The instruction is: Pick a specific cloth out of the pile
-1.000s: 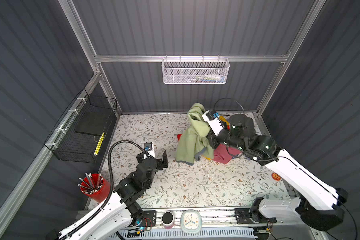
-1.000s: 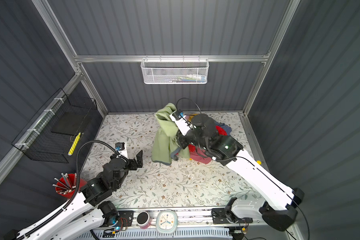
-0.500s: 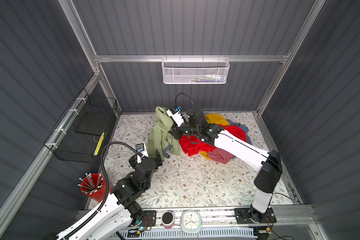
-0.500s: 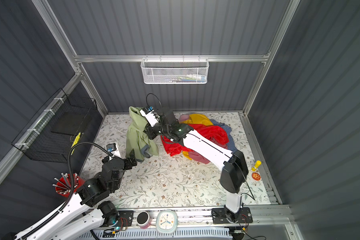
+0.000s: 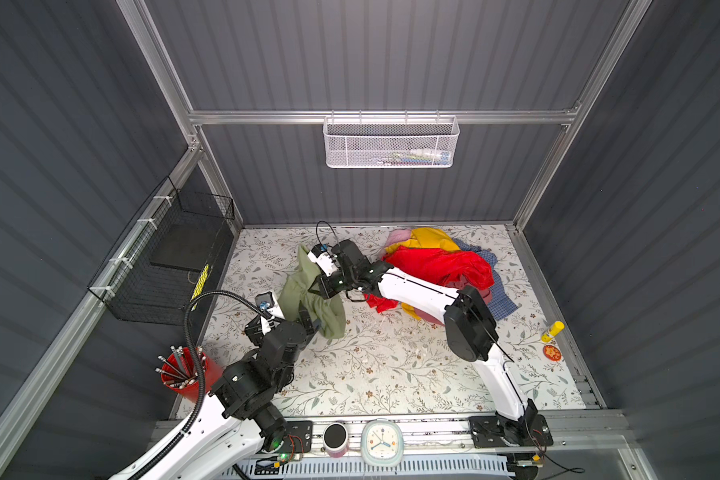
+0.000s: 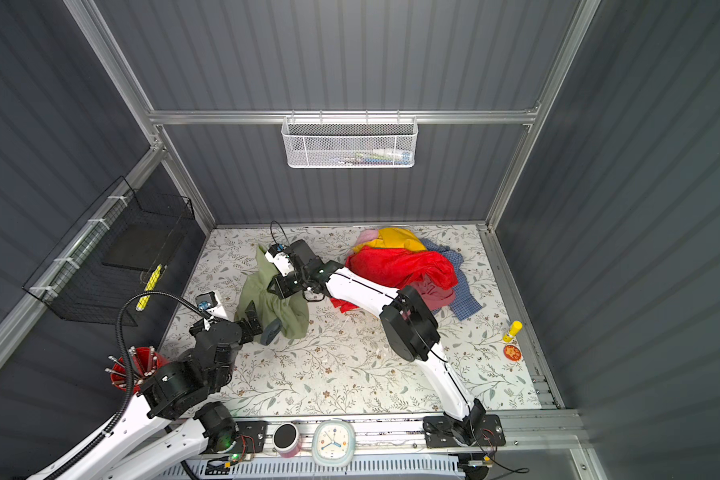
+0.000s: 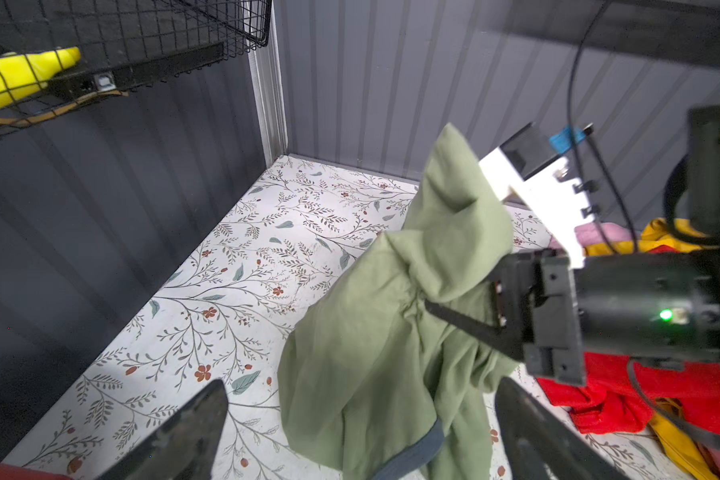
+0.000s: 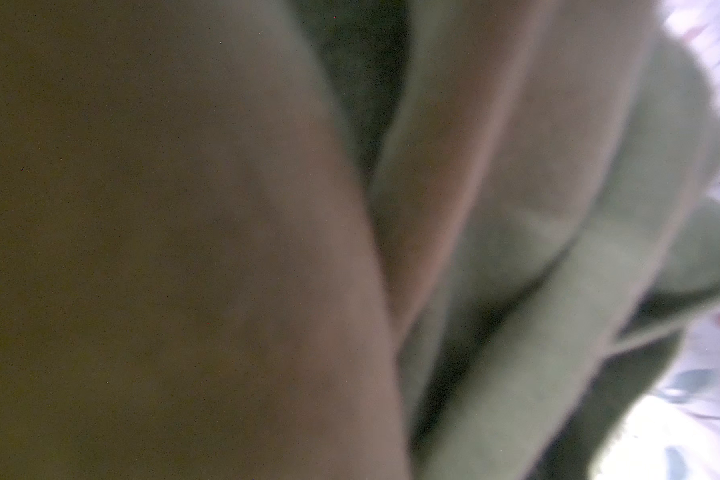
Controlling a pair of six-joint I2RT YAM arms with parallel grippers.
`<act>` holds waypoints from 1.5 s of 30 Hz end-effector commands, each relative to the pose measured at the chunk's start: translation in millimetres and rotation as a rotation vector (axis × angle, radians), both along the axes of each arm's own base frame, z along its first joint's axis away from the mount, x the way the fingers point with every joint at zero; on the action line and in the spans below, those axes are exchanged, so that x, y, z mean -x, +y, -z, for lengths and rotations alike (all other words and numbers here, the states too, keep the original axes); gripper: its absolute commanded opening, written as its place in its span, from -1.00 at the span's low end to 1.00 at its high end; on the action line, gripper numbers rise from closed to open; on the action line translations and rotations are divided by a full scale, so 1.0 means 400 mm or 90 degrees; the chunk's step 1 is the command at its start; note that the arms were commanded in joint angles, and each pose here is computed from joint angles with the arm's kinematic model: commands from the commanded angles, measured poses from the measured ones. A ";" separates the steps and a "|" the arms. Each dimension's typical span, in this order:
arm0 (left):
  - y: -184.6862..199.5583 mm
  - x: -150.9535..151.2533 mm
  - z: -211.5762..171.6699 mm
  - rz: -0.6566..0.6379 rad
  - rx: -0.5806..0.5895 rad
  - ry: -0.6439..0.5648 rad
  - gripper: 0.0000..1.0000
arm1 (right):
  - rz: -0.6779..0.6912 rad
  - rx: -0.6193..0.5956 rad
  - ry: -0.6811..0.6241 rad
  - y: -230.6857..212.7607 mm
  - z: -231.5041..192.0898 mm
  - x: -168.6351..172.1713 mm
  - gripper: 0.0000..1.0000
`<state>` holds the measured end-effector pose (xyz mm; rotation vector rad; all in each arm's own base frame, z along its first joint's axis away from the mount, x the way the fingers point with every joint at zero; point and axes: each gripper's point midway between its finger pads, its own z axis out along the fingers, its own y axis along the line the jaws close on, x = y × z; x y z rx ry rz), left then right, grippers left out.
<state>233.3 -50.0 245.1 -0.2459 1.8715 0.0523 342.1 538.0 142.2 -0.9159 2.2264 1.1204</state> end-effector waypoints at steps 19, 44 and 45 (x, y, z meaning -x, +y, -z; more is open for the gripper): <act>0.024 0.007 0.024 -0.068 -0.028 0.077 1.00 | 0.055 0.082 0.086 -0.075 0.064 -0.003 0.22; -0.082 -0.153 0.185 0.049 -0.117 0.284 1.00 | 0.245 0.119 -0.113 -0.596 -0.149 0.127 0.98; -0.093 -0.165 0.196 0.061 -0.125 0.296 1.00 | 0.254 0.127 -0.120 -0.623 -0.150 0.134 0.99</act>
